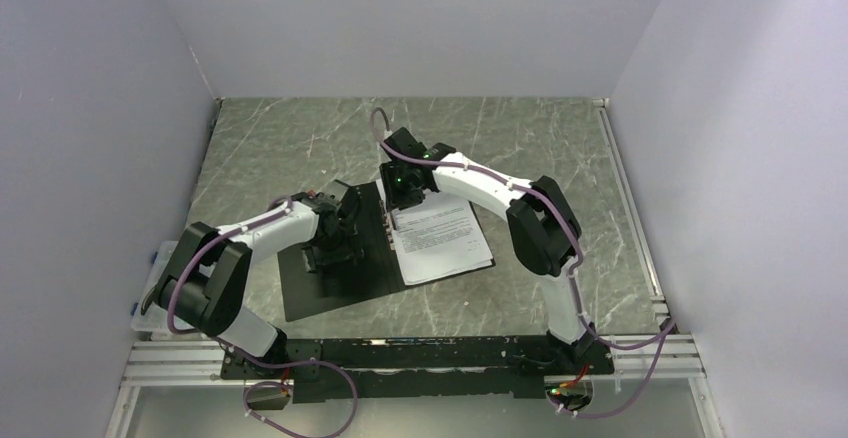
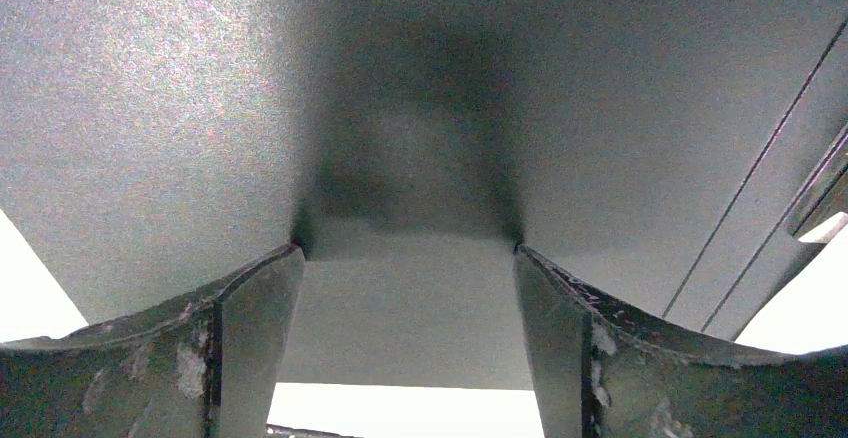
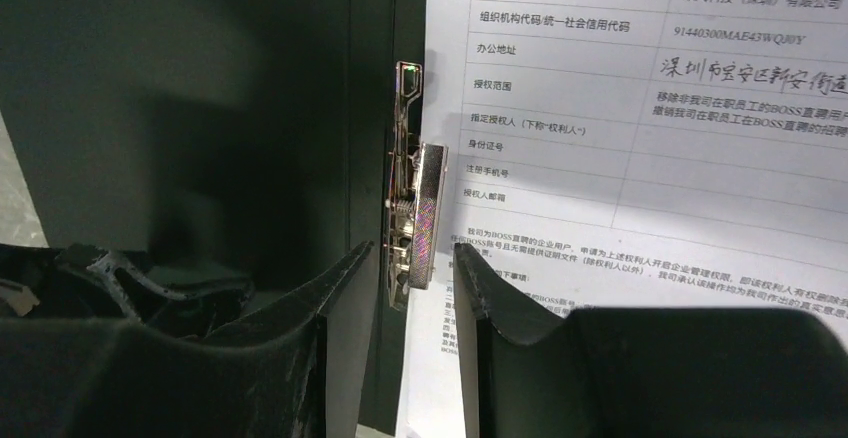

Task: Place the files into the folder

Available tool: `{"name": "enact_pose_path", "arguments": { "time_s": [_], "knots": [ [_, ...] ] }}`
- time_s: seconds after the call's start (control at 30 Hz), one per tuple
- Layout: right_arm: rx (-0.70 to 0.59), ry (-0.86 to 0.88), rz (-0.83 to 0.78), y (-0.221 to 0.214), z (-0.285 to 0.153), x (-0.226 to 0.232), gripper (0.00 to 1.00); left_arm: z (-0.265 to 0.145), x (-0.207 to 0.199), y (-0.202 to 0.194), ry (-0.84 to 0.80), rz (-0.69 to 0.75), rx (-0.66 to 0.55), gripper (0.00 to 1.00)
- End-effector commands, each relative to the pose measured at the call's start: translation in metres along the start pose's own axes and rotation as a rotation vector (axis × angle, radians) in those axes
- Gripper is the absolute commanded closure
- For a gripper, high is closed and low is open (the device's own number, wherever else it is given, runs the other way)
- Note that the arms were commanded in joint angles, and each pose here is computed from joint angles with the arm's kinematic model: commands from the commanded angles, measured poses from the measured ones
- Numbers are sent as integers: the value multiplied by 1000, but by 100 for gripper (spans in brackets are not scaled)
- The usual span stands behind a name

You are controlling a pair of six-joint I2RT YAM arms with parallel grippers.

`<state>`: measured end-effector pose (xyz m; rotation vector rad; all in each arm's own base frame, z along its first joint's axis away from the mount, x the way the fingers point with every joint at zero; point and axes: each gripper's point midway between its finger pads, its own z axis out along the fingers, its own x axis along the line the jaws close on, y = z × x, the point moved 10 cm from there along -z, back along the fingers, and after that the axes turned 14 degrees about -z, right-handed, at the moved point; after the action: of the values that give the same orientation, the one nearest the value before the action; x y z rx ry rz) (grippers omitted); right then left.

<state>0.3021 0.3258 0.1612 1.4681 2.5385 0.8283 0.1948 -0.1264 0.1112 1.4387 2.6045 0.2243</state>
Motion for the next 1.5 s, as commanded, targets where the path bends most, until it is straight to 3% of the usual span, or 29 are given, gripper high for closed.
{"name": "enact_pose_path", "arguments": {
  "time_s": [0.0,0.33,0.8,1.2,1.47],
  "knots": [
    [-13,-35,-22,9,2,6,62,16,11,-10,41,-1,33,17],
    [21,-101,-45,4,18,12,64,21,15,-15,35,8,56,18],
    [45,-102,-53,0,26,17,79,24,18,-20,27,10,79,18],
    [61,-92,-58,-4,30,21,80,24,19,-21,22,7,79,18],
    [76,-86,-62,-11,29,24,86,22,19,-21,20,1,76,18]
  ]
}}
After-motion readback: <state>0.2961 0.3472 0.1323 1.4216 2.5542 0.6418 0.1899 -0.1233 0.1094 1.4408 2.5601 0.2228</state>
